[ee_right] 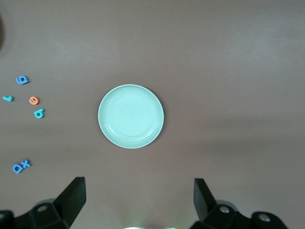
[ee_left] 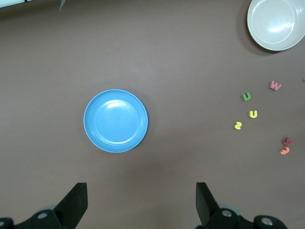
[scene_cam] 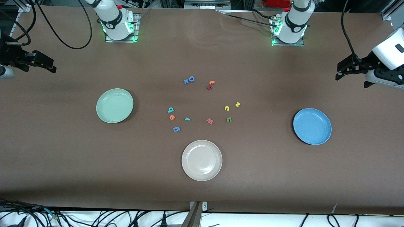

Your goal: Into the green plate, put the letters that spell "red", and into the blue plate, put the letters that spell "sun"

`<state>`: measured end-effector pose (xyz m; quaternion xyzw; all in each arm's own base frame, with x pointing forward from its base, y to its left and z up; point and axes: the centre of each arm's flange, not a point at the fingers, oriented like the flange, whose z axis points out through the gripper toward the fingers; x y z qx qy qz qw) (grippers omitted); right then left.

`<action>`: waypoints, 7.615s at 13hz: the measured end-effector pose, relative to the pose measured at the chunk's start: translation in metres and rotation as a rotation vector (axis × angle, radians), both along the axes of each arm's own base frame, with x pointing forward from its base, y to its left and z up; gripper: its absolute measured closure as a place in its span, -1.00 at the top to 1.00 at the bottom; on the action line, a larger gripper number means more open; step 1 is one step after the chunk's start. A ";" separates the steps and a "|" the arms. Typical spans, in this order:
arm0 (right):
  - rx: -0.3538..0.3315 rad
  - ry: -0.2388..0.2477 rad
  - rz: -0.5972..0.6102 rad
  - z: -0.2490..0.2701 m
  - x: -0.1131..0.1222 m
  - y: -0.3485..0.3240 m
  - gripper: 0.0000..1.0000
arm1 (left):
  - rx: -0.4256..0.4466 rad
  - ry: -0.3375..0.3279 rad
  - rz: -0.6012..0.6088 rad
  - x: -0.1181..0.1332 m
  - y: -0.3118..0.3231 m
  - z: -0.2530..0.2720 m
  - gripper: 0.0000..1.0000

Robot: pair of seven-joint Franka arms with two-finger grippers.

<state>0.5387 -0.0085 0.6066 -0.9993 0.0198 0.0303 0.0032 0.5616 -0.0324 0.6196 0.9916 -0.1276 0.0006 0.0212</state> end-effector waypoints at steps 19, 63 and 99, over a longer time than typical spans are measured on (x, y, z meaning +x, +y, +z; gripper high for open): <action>0.001 -0.022 0.002 0.011 0.001 0.001 1.00 | -0.001 -0.027 0.035 0.001 0.006 0.013 1.00; 0.003 -0.024 0.015 0.012 0.000 0.009 1.00 | 0.002 -0.027 0.030 0.000 0.004 0.013 1.00; -0.013 0.164 0.201 -0.119 0.045 0.128 1.00 | 0.002 -0.021 0.027 0.002 0.003 0.009 1.00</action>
